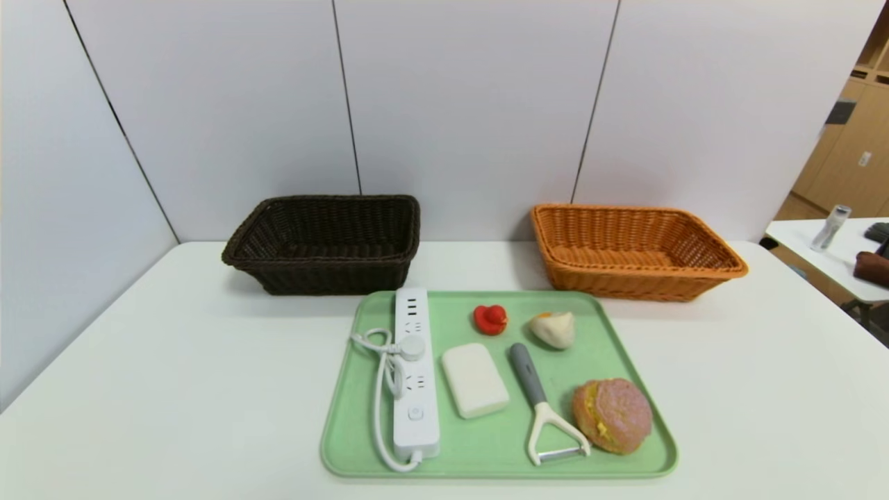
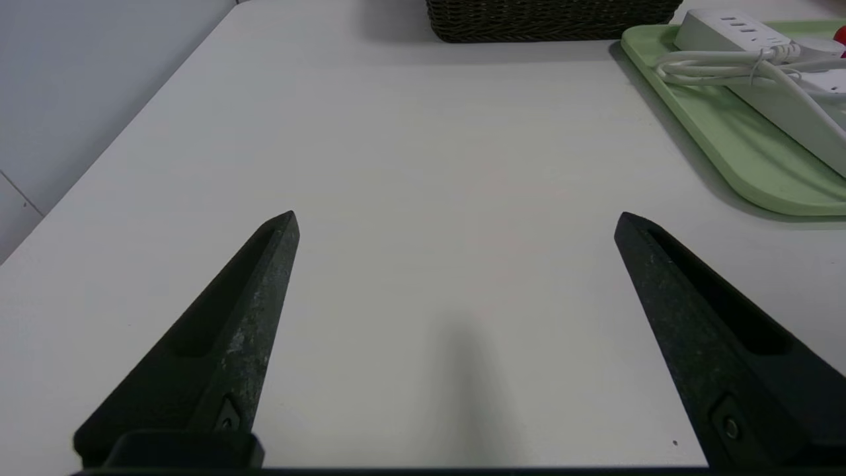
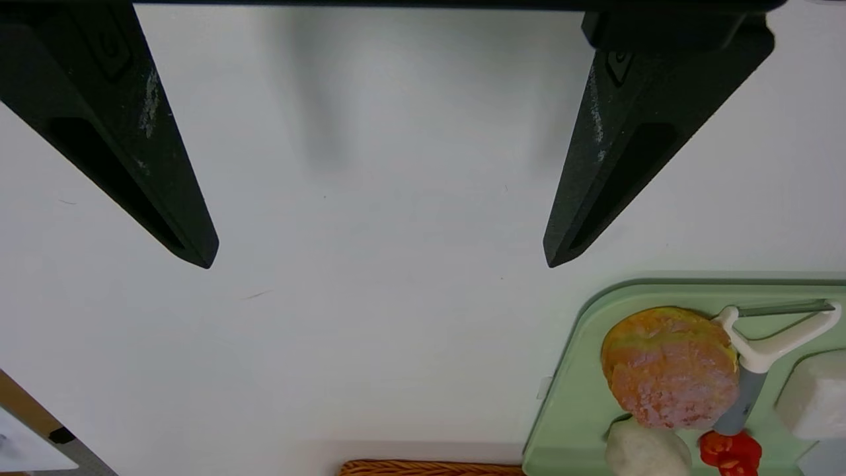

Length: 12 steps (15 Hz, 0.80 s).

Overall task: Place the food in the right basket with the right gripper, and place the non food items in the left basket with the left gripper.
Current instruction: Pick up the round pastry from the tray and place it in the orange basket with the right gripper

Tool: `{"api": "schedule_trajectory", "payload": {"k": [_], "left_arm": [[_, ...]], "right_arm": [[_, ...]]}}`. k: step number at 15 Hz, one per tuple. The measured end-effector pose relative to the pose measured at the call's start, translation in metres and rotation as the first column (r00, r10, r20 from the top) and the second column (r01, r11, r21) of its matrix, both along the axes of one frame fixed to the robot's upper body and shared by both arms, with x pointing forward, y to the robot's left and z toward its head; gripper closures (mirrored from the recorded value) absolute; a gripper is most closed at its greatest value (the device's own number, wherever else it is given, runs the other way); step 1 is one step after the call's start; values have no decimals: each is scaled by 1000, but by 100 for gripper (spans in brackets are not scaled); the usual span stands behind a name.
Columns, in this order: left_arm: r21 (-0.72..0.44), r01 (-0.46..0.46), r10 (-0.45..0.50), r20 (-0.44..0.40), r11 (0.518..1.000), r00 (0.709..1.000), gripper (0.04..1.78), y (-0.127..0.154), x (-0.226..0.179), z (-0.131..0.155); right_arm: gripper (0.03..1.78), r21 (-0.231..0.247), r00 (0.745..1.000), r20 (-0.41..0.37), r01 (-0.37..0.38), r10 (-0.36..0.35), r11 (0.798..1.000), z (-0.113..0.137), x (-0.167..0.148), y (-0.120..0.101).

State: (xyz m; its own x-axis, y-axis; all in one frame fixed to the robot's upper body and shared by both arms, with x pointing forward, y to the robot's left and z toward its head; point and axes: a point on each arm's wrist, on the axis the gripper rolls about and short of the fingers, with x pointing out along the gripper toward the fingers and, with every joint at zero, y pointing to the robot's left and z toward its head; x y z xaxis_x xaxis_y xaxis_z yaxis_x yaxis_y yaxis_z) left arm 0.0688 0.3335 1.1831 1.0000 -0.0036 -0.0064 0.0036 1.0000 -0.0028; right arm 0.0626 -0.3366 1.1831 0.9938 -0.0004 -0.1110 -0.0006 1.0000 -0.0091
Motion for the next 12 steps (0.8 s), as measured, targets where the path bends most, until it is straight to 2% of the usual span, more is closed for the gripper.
{"api": "schedule_trajectory", "payload": {"k": [4,6,8,9,10,12], "left_arm": [[12,0,-1,0,1000,1000,13,0,0,0],[51,4,-4,1,999,1000,13,0,0,0],[115,58,-62,26,992,998,13,-1,-2,8],[122,88,-94,45,989,995,13,-2,-5,15],[126,108,-116,56,986,992,13,-3,-6,24],[120,117,-124,58,986,991,13,-3,-5,45]], "right_arm": [[11,-5,1000,4,0,0,1000,0,0,0],[11,-42,1000,11,-19,20,999,1,0,0],[11,-56,999,22,-33,34,998,3,0,1],[11,-52,997,52,-53,56,997,11,-2,1],[11,-49,991,84,-103,107,993,21,-5,2],[11,-42,978,100,-180,183,983,38,-5,4]]}}
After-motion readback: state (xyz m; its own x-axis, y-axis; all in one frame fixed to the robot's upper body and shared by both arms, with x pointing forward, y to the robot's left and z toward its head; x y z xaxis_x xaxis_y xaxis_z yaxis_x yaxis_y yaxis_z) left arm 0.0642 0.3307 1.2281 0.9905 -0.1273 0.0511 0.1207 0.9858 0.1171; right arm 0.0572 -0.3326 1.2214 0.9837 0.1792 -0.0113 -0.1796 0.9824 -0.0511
